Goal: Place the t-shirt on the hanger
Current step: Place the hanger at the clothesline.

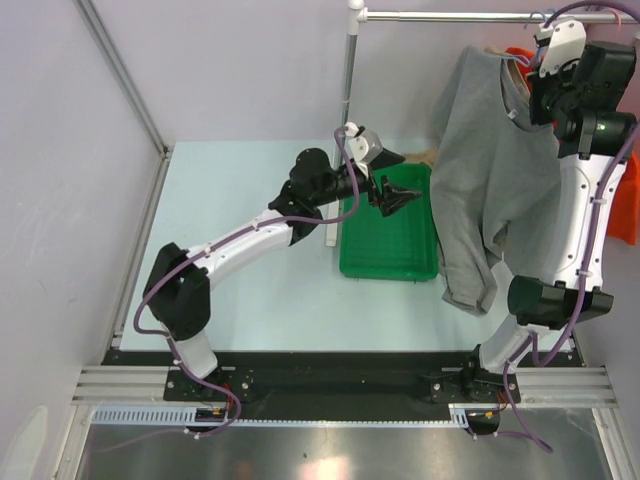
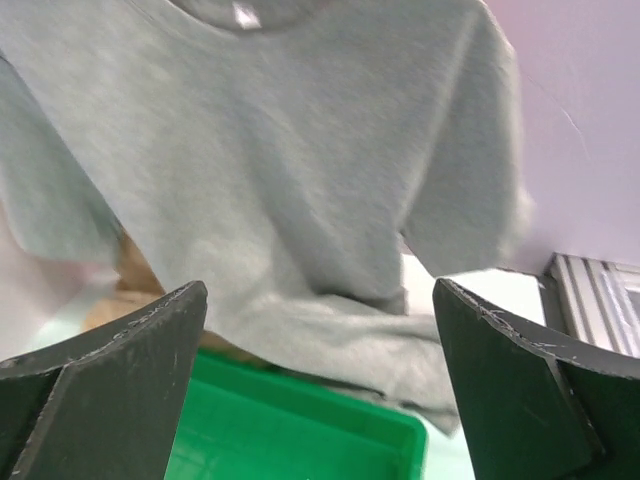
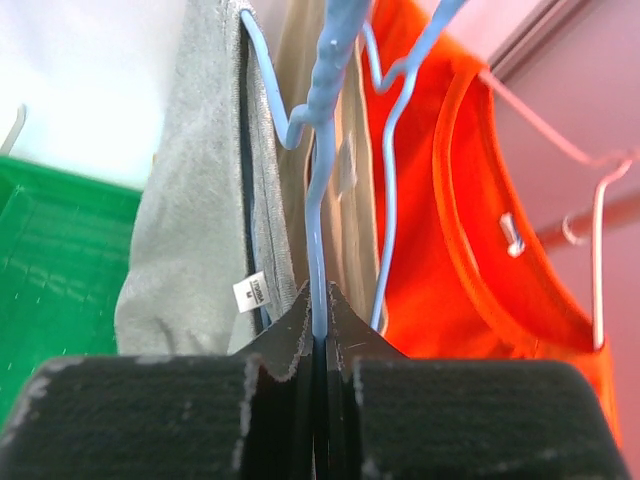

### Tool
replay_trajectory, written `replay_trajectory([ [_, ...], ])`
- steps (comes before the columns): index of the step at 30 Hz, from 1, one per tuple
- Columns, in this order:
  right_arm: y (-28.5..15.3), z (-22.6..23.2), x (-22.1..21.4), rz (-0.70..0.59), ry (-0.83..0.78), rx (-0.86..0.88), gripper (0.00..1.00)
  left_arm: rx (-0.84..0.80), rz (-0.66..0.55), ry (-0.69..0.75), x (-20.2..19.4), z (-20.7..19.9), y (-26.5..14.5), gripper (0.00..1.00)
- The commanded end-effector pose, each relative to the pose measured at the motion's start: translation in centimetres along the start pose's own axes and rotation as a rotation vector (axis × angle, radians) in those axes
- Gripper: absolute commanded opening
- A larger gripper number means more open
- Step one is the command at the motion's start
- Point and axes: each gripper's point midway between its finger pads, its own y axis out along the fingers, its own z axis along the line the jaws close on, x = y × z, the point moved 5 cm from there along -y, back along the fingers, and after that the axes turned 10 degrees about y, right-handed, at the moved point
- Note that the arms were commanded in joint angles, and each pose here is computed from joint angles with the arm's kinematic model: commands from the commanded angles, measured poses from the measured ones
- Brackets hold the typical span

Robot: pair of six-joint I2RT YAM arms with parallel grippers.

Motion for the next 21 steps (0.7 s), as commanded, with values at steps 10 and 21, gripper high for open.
replay_trajectory([
  [10, 2.7, -1.7, 6.4, -0.288, -0.031, -0.082, 0.0, -0.039, 0.059, -0.067, -1.1, -2.4, -4.6, 1.0],
  [21, 4.8, -1.9, 5.5, -0.271, -0.007, -0.115, 0.0, -0.015, 0.104, -0.092, -2.3, -1.6, -6.2, 1.0],
])
